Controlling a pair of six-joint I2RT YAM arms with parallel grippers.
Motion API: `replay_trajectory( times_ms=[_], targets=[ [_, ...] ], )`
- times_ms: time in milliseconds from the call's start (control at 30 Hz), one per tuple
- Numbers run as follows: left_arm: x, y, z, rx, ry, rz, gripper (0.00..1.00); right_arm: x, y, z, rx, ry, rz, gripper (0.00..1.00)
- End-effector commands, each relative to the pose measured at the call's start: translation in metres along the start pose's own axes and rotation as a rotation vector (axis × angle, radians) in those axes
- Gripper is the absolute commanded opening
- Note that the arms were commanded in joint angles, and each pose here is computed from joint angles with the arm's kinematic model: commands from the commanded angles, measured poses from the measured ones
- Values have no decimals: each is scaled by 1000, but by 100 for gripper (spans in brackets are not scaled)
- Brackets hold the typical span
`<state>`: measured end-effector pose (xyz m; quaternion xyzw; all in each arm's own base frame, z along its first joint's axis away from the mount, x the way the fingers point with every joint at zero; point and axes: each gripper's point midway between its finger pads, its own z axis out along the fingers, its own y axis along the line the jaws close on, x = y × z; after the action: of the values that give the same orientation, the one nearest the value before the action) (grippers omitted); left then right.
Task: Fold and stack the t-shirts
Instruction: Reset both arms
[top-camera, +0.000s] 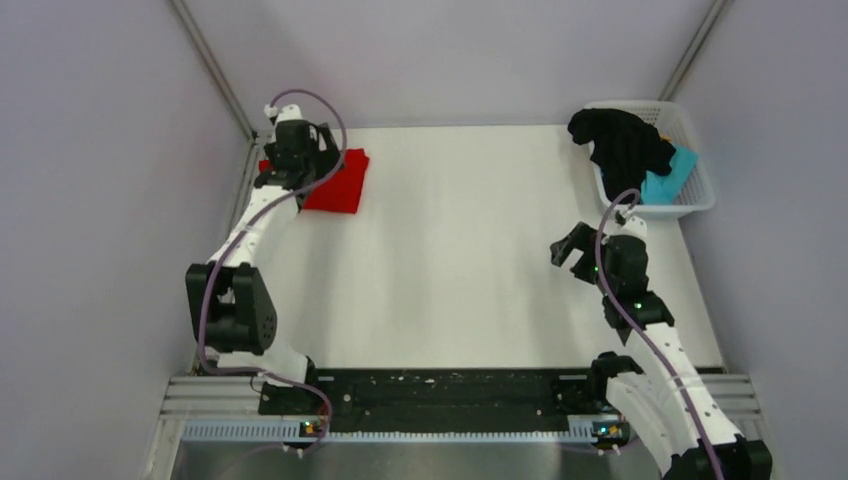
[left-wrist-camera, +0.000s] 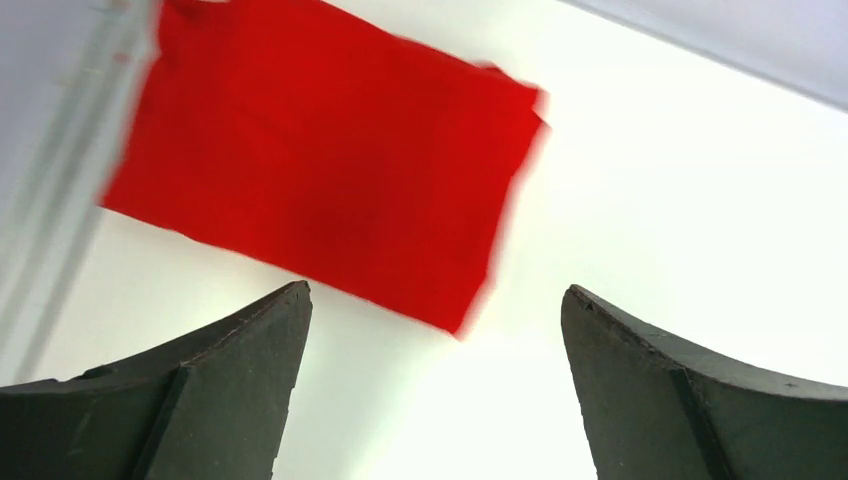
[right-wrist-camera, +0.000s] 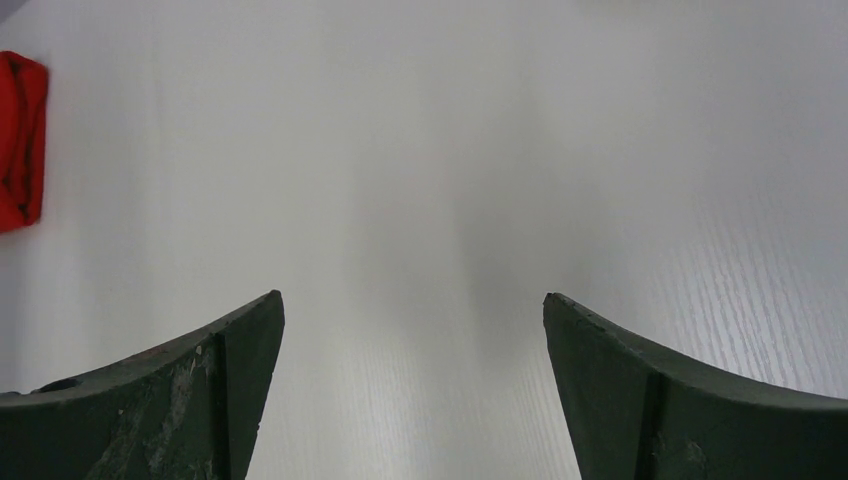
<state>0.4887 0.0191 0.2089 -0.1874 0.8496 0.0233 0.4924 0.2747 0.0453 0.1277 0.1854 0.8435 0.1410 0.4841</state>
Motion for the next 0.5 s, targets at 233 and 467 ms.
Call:
replay_trajectory(
  times_ms=[233, 467],
  targets=[
    [128, -63, -123, 410, -13, -81, 99, -35, 14, -41, -111, -229, 25, 99],
    [158, -23, -146, 354, -33, -134, 99, -45, 0, -52, -63, -341, 78, 99]
  ],
)
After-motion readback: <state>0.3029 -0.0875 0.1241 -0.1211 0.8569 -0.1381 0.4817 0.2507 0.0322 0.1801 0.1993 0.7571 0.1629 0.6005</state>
